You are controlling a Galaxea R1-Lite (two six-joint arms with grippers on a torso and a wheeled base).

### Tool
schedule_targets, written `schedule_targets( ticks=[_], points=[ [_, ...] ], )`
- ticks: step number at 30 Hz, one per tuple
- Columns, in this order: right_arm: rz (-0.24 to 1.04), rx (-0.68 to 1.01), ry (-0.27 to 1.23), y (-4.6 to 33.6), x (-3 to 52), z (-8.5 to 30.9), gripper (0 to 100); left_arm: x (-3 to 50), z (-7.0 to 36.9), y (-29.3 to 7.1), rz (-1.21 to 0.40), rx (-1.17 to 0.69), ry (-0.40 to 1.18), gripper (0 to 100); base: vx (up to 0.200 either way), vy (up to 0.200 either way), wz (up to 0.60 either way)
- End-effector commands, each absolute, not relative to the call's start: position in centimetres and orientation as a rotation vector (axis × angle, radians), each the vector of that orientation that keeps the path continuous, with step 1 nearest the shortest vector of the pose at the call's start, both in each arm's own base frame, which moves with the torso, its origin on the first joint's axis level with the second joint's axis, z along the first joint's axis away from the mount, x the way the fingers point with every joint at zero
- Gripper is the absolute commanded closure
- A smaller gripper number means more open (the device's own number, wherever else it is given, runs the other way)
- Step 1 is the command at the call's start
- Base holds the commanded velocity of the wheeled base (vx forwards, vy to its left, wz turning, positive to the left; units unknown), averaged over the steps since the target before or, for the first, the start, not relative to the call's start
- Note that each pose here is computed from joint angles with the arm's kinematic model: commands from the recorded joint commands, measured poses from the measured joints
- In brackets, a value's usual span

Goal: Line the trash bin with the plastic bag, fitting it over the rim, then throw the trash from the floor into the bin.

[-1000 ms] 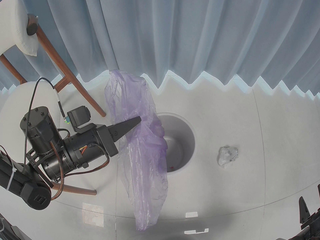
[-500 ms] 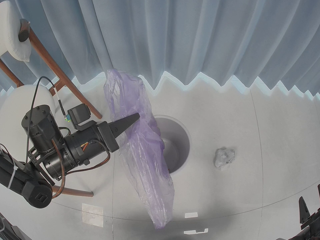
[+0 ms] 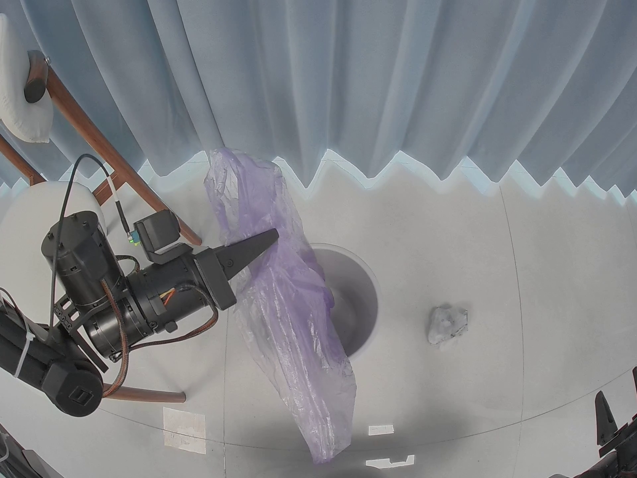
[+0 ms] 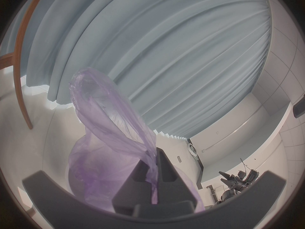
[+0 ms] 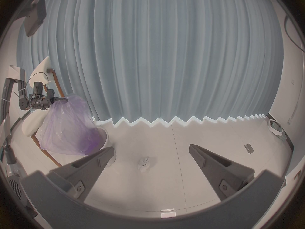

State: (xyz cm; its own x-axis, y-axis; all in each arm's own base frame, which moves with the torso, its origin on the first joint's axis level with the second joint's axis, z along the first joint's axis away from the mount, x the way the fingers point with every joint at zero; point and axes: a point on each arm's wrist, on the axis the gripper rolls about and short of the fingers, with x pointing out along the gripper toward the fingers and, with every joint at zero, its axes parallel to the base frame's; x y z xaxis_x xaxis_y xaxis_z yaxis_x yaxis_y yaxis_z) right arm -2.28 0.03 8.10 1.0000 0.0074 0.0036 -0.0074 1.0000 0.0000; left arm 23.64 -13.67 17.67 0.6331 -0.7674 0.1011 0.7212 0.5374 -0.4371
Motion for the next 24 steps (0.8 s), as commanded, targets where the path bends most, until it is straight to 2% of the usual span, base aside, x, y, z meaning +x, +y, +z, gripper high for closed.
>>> schedule_targets(
  ticks=[1, 8, 12, 20, 24],
  points=[
    [0.008, 0.000, -0.003, 0.0, -2.3, 7.6, 0, 23.5, 17.8, -13.6, -0.892, -0.468, 0.102, 100, 0.000, 0.000, 0.00],
    [0.009, 0.000, -0.003, 0.0, -2.3, 7.6, 0, 22.9, 17.3, -13.0, -0.890, -0.421, 0.108, 100, 0.000, 0.000, 0.00],
    [0.009, 0.000, -0.003, 0.0, -2.3, 7.6, 0, 21.6, 16.2, -14.1, -0.946, -0.397, 0.159, 100, 0.000, 0.000, 0.00],
    [0.008, 0.000, -0.003, 0.0, -2.3, 7.6, 0, 21.0, 16.2, -14.8, -0.977, -0.359, 0.133, 100, 0.000, 0.000, 0.00],
    [0.006, -0.002, -0.002, 0.0, -2.3, 7.6, 0, 18.9, 14.3, -16.4, -1.055, -0.312, 0.211, 100, 0.000, 0.000, 0.00]
  ],
)
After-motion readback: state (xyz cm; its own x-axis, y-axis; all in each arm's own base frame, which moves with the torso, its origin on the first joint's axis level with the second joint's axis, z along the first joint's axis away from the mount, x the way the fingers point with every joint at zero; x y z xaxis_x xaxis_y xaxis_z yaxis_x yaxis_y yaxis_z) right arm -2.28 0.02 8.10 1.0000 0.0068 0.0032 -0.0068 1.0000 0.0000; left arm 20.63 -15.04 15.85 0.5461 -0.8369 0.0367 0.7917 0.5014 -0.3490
